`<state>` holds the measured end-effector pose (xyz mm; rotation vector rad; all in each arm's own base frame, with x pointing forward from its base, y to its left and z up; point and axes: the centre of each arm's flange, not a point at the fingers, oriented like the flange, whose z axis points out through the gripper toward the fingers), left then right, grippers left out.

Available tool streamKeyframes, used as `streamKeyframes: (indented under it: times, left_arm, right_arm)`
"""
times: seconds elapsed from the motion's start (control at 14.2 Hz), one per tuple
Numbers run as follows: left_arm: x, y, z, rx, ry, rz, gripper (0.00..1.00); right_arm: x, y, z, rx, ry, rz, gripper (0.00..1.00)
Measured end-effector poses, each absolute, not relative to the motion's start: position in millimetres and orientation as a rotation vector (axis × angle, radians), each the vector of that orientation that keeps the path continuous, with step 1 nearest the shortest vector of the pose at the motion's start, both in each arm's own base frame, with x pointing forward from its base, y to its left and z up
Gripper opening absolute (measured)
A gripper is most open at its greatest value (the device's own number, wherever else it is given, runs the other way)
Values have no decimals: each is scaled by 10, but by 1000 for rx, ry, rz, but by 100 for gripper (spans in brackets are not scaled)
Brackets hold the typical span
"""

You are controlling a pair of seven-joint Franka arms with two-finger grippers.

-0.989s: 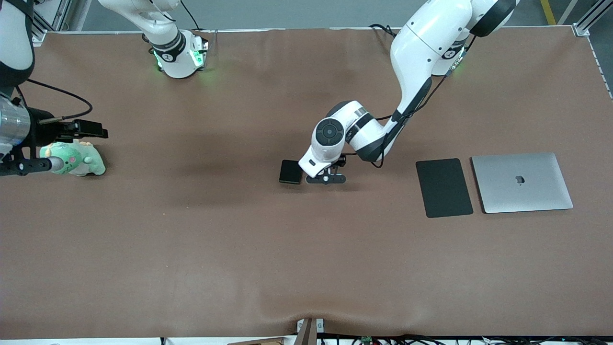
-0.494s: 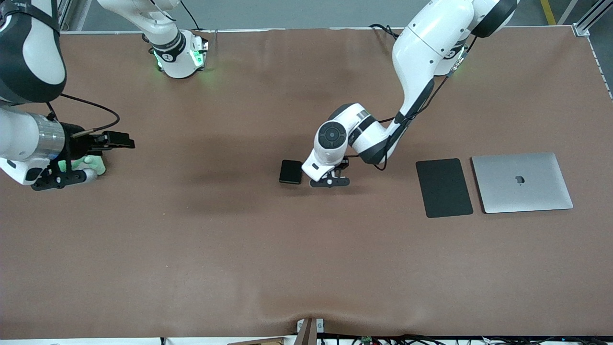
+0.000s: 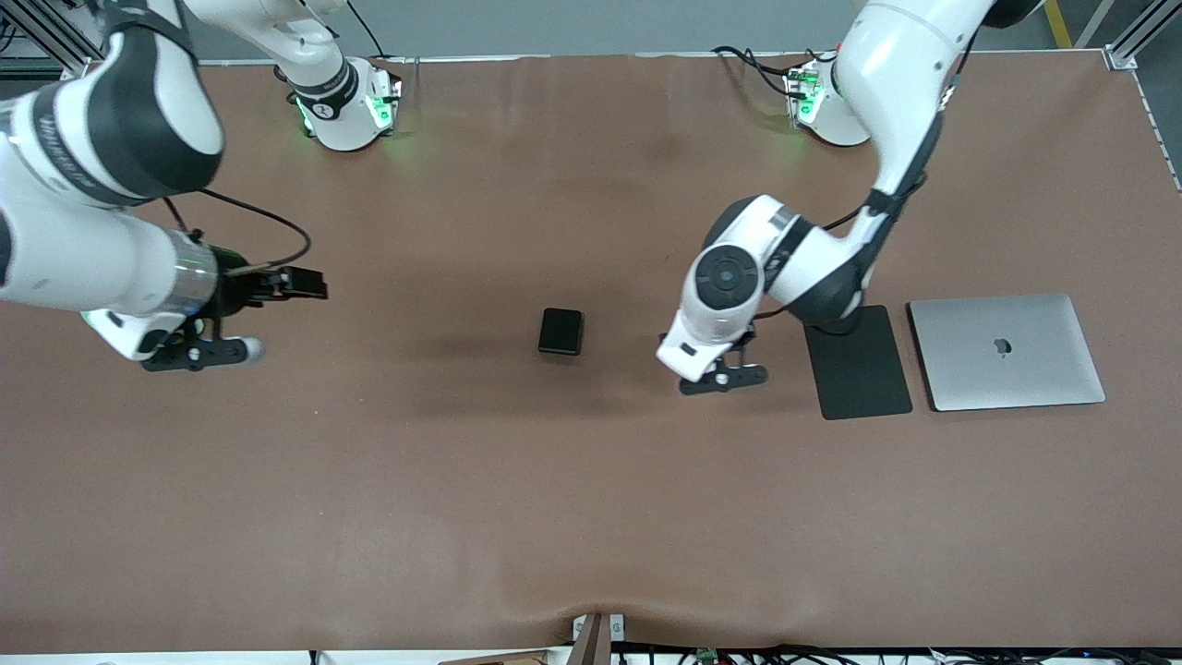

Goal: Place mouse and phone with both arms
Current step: 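Carry the mouse over the black pad while the right gripper nears the phone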

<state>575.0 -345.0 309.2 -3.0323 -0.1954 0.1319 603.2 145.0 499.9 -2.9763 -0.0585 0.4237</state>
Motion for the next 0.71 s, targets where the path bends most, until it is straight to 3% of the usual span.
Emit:
streamKeyframes:
  times: [0.28,0.71]
  left_arm:
    - [6057,-2402,3214,-2990,-208,175,62]
    - [6016,-823,2460,-3034,-121,184,62]
  right_arm:
    - [6070,1998,4681,-2970,33,424,100]
    - [5944,2956,4288,-2995,130,367,100]
